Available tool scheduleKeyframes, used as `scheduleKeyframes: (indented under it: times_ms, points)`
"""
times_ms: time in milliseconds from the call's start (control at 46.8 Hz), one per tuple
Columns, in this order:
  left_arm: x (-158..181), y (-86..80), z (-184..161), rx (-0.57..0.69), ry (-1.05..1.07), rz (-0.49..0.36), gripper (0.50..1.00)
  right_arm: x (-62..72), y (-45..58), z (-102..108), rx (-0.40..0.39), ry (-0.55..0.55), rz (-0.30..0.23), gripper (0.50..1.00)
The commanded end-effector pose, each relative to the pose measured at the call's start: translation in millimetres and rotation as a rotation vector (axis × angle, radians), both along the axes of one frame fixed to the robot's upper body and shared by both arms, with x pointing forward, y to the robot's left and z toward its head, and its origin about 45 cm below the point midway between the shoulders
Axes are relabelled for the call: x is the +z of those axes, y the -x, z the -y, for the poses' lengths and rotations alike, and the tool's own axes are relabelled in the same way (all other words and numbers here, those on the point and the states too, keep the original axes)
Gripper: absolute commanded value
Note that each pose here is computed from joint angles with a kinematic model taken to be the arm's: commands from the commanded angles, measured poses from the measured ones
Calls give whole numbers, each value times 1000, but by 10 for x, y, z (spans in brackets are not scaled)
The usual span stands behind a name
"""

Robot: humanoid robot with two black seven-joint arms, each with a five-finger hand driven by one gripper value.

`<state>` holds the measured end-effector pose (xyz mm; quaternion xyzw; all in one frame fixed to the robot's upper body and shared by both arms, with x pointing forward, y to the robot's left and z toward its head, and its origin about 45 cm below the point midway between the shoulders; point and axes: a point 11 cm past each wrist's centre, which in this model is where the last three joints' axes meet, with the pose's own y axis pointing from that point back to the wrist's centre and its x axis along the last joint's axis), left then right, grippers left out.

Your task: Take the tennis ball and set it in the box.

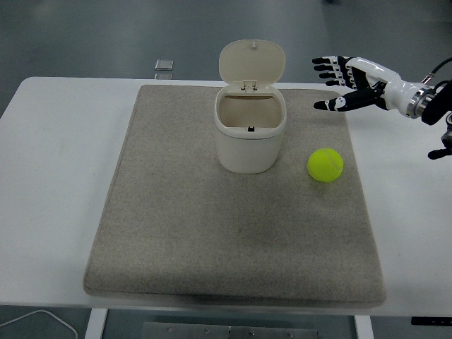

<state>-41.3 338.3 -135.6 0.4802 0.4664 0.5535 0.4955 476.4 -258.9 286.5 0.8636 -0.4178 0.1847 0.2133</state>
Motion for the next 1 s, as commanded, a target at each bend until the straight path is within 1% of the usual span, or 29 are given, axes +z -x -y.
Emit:
scheduleKeyframes:
  times_ms: [0,128,235,385,534,598,684,769,983]
  points:
    - [0,0,-1,0,-1,0,992,19,17,9,32,26,20,932]
    - [0,0,0,-1,-1,0,992,-48,66,-1,80,69,12,932]
    - [0,0,-1,0,-1,0,992,-58,101,92,109,125,35,932]
    - [0,0,-1,0,-1,0,992,-45,138,160,156,190,78,932]
    - [0,0,-1,0,-1,0,992,-69,202,291,192,248,94,932]
    - [0,0,1,0,1,0,992,-39,233,286,228,267,109,932]
    - [0,0,-1,0,-1,0,992,-52,301,294,277,304,117,932]
    - [0,0,-1,0,-1,0,992,-50,344,287,301,325,128,932]
    - [0,-1,-1,0,-1,1,992,-152,390,249,352,400,129,932]
